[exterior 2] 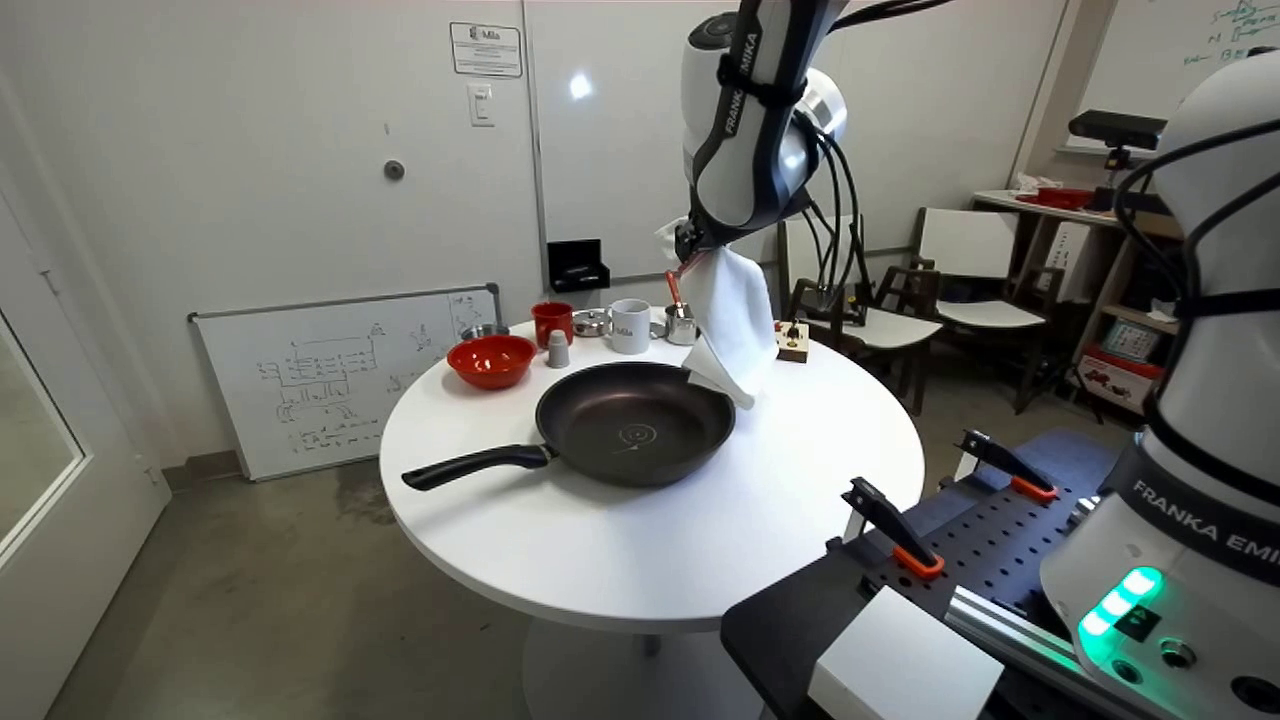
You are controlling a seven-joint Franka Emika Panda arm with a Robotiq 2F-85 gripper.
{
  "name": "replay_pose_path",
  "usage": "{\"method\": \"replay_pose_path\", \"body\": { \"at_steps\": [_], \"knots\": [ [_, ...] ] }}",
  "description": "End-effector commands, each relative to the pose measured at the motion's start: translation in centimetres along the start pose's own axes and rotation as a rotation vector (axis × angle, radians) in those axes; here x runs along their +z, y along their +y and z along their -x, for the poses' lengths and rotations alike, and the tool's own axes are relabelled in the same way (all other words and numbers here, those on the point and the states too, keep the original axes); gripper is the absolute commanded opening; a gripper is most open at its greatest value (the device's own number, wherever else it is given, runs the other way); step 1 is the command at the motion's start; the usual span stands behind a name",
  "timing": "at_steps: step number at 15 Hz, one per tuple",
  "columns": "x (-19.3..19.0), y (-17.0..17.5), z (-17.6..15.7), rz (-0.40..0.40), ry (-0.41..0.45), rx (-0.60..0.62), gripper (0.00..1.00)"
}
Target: Pick up the kitchen towel and wipe the pan
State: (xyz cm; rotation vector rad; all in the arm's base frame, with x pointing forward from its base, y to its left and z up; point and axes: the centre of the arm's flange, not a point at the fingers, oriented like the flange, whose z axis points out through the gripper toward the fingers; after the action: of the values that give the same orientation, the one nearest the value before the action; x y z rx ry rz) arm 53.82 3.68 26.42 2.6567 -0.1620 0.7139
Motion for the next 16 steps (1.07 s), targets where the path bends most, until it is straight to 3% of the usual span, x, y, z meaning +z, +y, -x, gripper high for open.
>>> {"method": "replay_pose_path", "body": {
  "at_steps": [1,8,16],
  "knots": [
    [-2.6,-0.7,0.7,-0.138,0.053,-0.007,0.0],
    [-6.7,-2.7,0.8,-0.405,0.111,-0.04,0.0],
    [-10.7,-4.9,3.7,-0.699,0.042,-0.082,0.0]
  ]
}}
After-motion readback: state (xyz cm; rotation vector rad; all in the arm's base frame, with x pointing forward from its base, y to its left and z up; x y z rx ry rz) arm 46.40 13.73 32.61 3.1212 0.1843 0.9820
